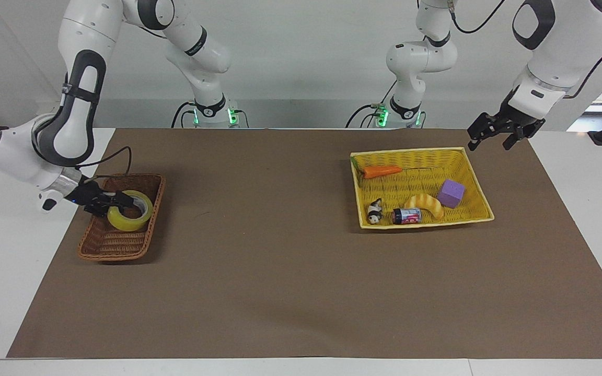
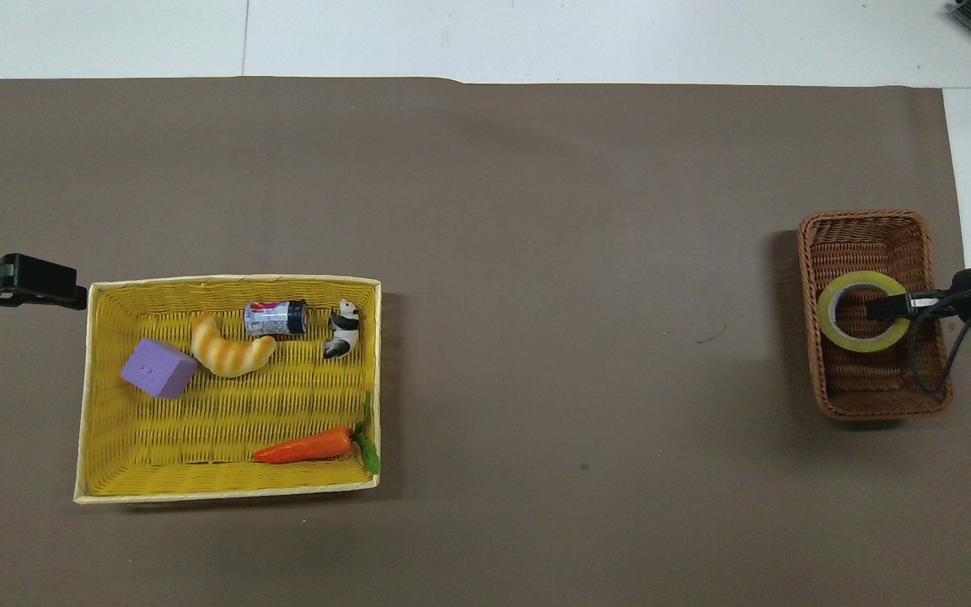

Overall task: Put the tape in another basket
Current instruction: 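Lower the tape into the brown basket and open the right gripper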

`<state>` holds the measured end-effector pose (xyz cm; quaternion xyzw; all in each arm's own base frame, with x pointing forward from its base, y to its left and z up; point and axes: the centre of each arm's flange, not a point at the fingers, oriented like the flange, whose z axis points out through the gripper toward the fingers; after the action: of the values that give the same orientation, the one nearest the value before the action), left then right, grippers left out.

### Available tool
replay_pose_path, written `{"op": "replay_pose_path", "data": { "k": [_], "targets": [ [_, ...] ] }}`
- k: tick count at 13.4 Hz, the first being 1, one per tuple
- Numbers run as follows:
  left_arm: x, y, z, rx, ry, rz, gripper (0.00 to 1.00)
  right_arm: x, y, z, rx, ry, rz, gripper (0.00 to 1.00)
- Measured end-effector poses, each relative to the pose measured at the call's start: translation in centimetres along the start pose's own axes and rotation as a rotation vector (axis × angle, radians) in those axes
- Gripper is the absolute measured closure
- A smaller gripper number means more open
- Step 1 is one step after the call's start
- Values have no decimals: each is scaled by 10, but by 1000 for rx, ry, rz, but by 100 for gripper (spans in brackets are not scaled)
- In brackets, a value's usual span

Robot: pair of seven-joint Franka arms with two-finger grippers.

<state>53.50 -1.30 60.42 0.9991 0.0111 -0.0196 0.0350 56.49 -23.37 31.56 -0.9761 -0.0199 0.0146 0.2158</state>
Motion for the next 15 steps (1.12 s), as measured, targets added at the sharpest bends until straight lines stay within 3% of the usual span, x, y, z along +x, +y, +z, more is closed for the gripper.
{"op": "replay_pose_path", "data": {
  "k": [4,6,7,9,13,15],
  "targets": [
    [-9,-14,-10,-4,-23,45,0,5,-2,-5,-11,16,-8,30],
    [-13,-10,-14,27,-27,102,0,18,-5,-26,-59,83,-13,6],
    [-14,-8,-14,37,-31,113,0,30,-12,-40,-110,125,-26,0],
    [-16,-8,-13,48,-45,117,0,53,-42,-53,-213,162,-42,0],
    [-18,-8,-15,50,-50,105,0,79,-138,-58,-368,170,29,0],
    [-19,-6,-15,51,-50,80,0,75,-195,-65,-385,151,74,0]
  ]
}}
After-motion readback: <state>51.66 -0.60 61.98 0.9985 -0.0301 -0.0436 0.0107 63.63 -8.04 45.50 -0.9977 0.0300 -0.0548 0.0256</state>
